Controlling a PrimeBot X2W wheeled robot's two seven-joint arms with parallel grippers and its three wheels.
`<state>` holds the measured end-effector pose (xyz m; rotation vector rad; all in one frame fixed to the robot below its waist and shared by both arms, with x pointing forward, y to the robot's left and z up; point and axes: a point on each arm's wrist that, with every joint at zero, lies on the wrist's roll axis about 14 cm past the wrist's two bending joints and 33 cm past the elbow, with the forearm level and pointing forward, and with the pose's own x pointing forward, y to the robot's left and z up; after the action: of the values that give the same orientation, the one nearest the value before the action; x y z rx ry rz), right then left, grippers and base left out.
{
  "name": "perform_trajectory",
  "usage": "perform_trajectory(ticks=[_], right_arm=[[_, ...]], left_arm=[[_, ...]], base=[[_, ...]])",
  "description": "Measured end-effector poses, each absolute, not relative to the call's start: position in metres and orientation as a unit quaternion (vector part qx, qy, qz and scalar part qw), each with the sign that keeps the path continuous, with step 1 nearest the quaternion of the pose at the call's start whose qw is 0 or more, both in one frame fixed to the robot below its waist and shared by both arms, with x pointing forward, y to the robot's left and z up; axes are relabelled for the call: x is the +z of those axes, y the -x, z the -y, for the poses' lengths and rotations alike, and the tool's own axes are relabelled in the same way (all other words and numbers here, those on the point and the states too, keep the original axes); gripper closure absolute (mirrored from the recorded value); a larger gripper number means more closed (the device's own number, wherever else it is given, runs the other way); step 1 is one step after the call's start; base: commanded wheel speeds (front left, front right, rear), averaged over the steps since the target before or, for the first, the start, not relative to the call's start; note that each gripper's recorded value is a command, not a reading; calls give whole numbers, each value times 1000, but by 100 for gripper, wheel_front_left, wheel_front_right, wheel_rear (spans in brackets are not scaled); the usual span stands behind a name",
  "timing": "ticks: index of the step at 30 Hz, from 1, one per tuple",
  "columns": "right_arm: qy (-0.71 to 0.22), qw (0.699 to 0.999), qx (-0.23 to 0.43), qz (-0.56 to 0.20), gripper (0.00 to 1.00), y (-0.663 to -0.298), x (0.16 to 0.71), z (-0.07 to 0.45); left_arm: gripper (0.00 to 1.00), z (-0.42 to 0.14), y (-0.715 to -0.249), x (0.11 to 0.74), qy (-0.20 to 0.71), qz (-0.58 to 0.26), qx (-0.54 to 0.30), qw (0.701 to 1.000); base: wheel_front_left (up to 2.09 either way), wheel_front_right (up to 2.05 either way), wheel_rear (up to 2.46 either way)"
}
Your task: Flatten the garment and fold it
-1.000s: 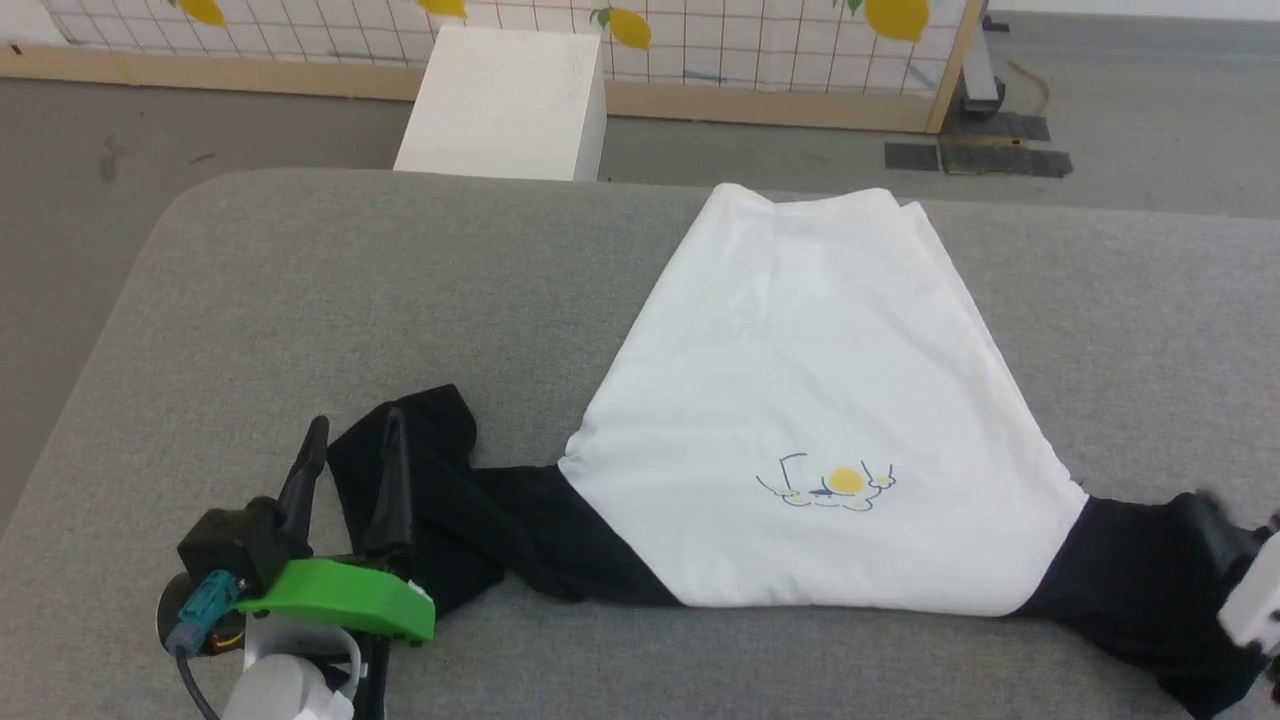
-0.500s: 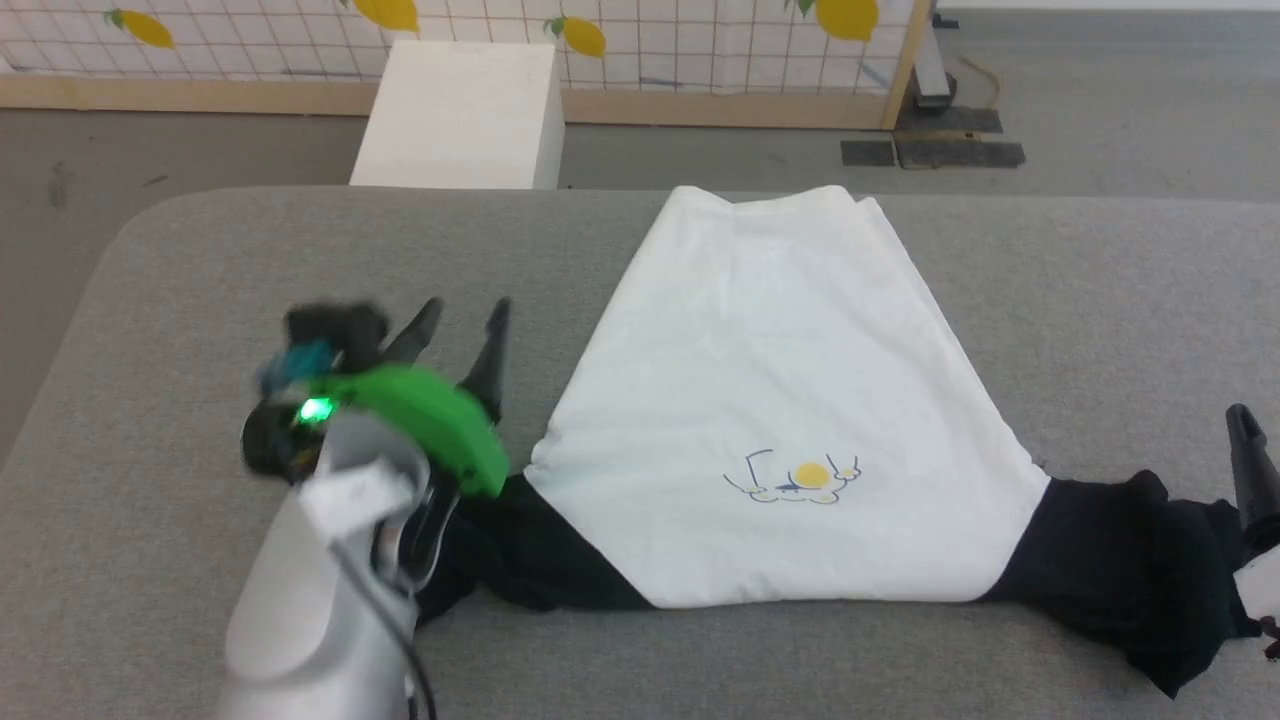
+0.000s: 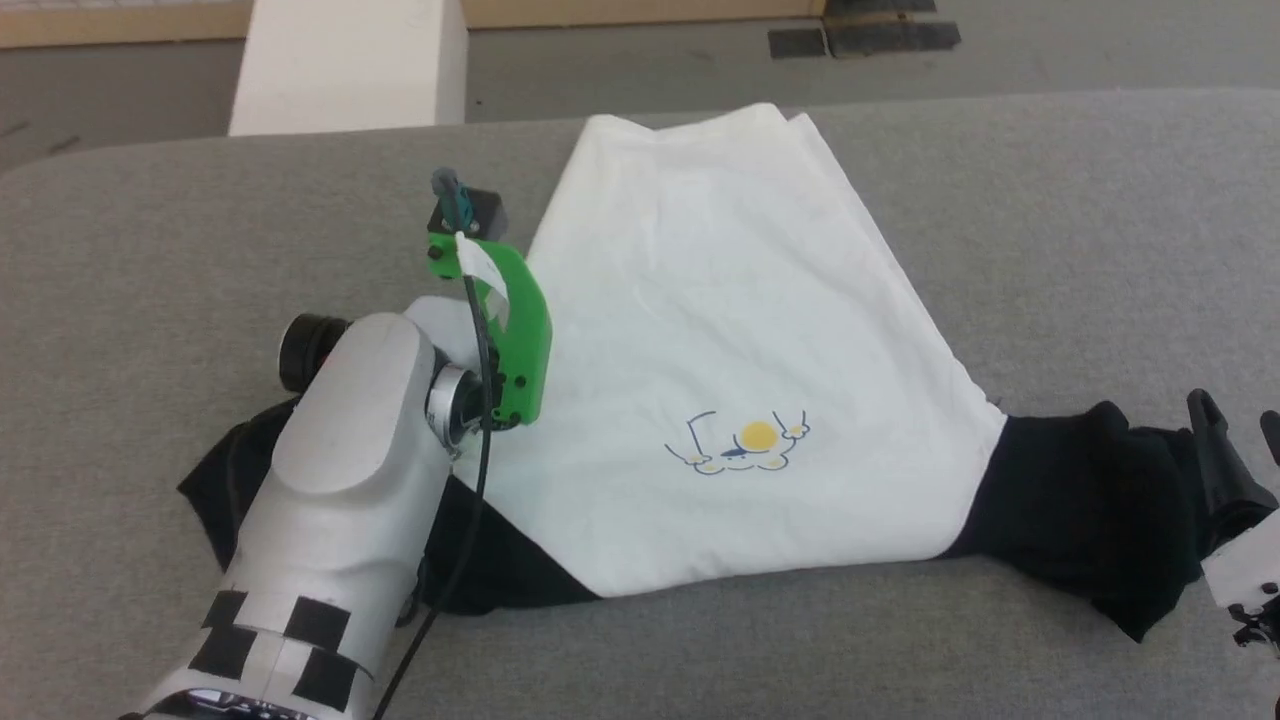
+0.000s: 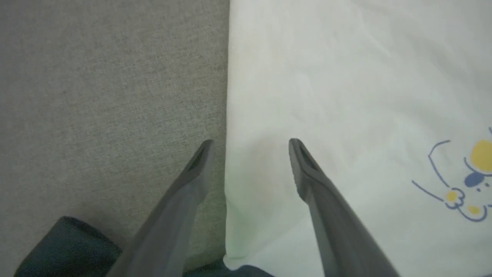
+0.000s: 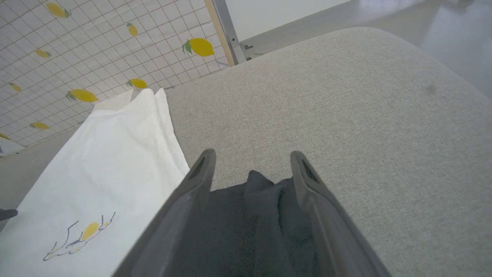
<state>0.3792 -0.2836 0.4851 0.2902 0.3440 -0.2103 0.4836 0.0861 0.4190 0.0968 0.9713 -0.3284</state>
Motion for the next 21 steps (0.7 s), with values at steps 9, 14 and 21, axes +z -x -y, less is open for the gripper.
perform_trajectory(ticks=[9, 14, 21], right_arm=[[-138, 964, -135, -185, 0, -373, 473, 301], [-136, 963, -137, -190, 0, -374, 469, 302], [-134, 964, -124, -195, 0, -384, 465, 294]], left_arm=[[100, -80, -475, 375, -61, -536, -167, 826], [100, -73, -485, 377, -25, -511, -171, 842], [100, -96, -547, 413, 75, -361, -87, 925]], base=[[0, 0, 0], [0, 0, 0], [0, 0, 0]])
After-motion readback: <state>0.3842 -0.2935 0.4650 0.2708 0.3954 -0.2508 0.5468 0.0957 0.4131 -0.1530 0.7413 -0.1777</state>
